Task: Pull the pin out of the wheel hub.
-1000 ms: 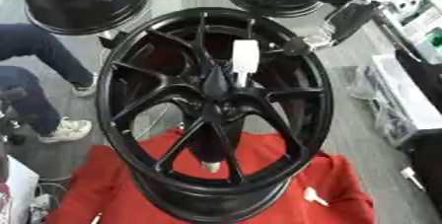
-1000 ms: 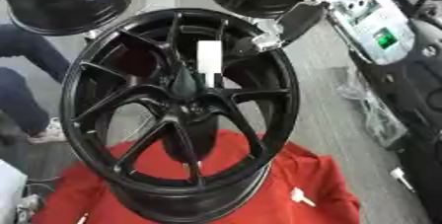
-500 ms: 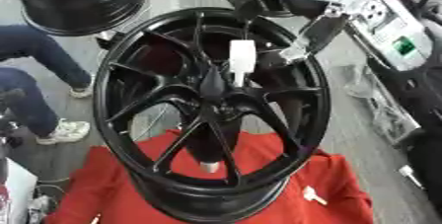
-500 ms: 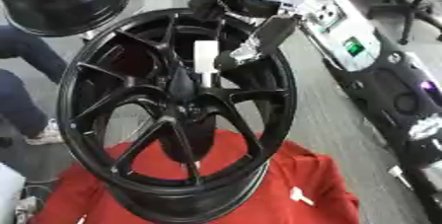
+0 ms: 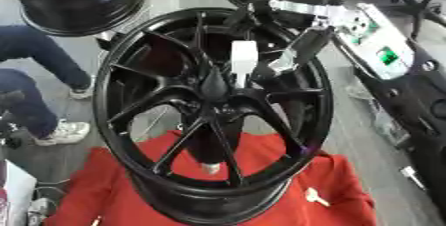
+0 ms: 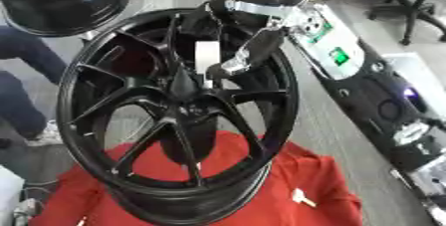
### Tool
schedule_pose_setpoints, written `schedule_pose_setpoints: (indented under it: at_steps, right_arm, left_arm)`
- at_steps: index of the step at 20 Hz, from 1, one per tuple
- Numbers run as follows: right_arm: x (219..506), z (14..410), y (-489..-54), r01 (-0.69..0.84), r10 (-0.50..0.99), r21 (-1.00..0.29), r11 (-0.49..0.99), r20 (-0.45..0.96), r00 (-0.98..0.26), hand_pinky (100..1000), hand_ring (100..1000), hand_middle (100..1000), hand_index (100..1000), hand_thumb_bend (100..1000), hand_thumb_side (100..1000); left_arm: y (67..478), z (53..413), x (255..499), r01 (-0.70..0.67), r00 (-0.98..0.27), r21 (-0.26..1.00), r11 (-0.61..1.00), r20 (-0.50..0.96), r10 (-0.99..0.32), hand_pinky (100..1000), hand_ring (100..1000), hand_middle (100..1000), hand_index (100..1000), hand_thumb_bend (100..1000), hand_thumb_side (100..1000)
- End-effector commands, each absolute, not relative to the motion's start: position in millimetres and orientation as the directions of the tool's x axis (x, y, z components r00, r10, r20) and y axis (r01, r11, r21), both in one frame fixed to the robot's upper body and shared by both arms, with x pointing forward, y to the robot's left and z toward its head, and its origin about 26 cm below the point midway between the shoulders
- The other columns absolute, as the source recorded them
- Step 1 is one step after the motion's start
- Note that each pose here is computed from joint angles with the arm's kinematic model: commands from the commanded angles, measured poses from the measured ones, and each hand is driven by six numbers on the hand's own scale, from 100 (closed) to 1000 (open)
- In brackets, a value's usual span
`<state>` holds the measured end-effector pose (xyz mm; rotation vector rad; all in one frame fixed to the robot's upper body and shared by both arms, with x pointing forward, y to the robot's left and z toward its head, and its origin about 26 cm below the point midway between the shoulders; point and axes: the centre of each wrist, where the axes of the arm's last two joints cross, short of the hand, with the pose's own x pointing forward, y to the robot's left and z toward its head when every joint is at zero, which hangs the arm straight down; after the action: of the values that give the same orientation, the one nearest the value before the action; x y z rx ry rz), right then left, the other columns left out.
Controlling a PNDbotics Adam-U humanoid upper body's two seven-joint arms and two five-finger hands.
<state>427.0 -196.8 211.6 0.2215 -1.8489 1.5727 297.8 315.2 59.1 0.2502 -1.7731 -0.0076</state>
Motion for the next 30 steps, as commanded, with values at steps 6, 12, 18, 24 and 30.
schedule_pose_setpoints:
  at_steps: [6,12,18,24,30]
  right_arm:
    - [431.2,208.8,-197.8,-0.517,0.321,-0.813,0.268,0.581,-0.748,826,778,704,790,587,339]
    - [432.7,202.8,-196.4,-0.514,0.328,-0.813,0.274,0.581,-0.744,819,765,673,753,571,325]
    - [434.1,198.9,-196.6,-0.5,0.345,-0.816,0.291,0.576,-0.741,812,752,645,726,556,313]
    - [435.6,196.0,-196.4,-0.481,0.362,-0.822,0.305,0.567,-0.74,805,738,620,706,539,298]
    - [434.7,194.0,-200.5,-0.466,0.373,-0.827,0.314,0.559,-0.741,803,734,616,709,539,290]
  left_arm:
    - [316.7,65.1,298.0,-0.162,-0.211,0.153,0.975,0.96,-0.186,693,960,778,687,230,861]
    - [316.5,64.9,298.0,-0.162,-0.211,0.153,0.975,0.96,-0.185,694,959,778,687,231,860]
    - [316.4,65.2,298.2,-0.161,-0.212,0.153,0.975,0.96,-0.185,694,959,778,687,230,861]
    - [316.0,65.6,298.6,-0.158,-0.213,0.153,0.976,0.959,-0.185,694,958,777,687,231,860]
    - [315.8,65.9,298.8,-0.157,-0.215,0.153,0.976,0.959,-0.185,694,958,777,687,231,860]
